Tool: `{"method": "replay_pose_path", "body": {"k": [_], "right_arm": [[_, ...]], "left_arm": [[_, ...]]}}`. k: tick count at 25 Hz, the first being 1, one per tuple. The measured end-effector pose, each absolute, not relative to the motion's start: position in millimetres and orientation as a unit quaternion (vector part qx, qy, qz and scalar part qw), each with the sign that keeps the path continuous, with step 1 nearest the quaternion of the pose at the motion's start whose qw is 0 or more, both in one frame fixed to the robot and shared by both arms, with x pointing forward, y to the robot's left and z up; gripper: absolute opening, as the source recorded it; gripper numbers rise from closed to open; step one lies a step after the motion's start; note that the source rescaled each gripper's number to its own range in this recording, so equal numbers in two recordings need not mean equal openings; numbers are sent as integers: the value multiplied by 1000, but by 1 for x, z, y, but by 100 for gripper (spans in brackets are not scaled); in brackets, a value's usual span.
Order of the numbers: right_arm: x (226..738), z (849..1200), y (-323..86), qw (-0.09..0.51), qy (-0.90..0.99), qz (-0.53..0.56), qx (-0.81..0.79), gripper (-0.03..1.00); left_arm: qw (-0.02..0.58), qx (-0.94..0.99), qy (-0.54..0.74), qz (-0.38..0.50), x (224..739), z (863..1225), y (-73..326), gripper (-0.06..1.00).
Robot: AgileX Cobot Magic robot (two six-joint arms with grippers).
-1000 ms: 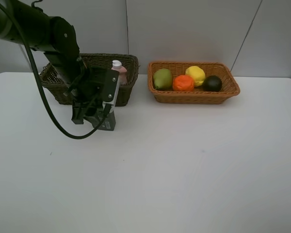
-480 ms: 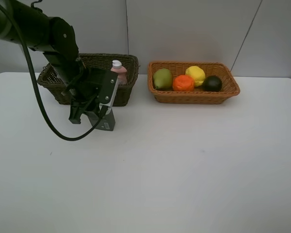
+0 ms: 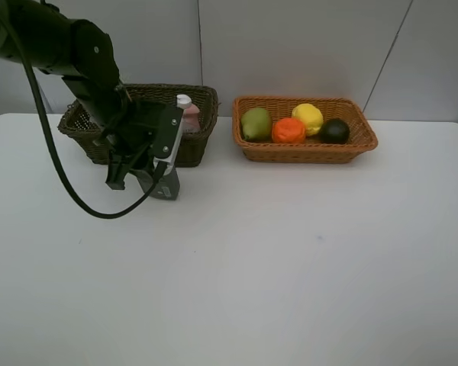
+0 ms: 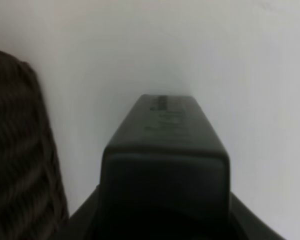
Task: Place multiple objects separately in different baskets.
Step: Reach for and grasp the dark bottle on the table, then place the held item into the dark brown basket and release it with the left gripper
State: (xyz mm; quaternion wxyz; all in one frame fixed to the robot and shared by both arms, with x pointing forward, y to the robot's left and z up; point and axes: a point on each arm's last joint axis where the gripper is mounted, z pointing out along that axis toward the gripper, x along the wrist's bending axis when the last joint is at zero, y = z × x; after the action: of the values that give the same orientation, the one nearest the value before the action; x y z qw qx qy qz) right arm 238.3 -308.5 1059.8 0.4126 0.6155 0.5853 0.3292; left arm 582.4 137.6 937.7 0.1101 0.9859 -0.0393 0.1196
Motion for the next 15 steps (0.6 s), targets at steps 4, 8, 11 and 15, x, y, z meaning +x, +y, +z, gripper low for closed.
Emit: {"method": "replay_pose_path", "body": {"k": [4,8,11,15], "right_arm": [[238,1060,-309,413,585,329,615,88],[238,1060,-309,413,585,329,615,88],[238,1060,-309,413,585,329,615,88],[238,1060,-309,413,585,329,615,88]], "left_arm": [[127,982,-25,139,573,973,141,52],[144,978,1,152,559,1009,146,52],[162,971,38,174,552,1033,156,52],[192,951,122,210,550,1059,172,52]]}}
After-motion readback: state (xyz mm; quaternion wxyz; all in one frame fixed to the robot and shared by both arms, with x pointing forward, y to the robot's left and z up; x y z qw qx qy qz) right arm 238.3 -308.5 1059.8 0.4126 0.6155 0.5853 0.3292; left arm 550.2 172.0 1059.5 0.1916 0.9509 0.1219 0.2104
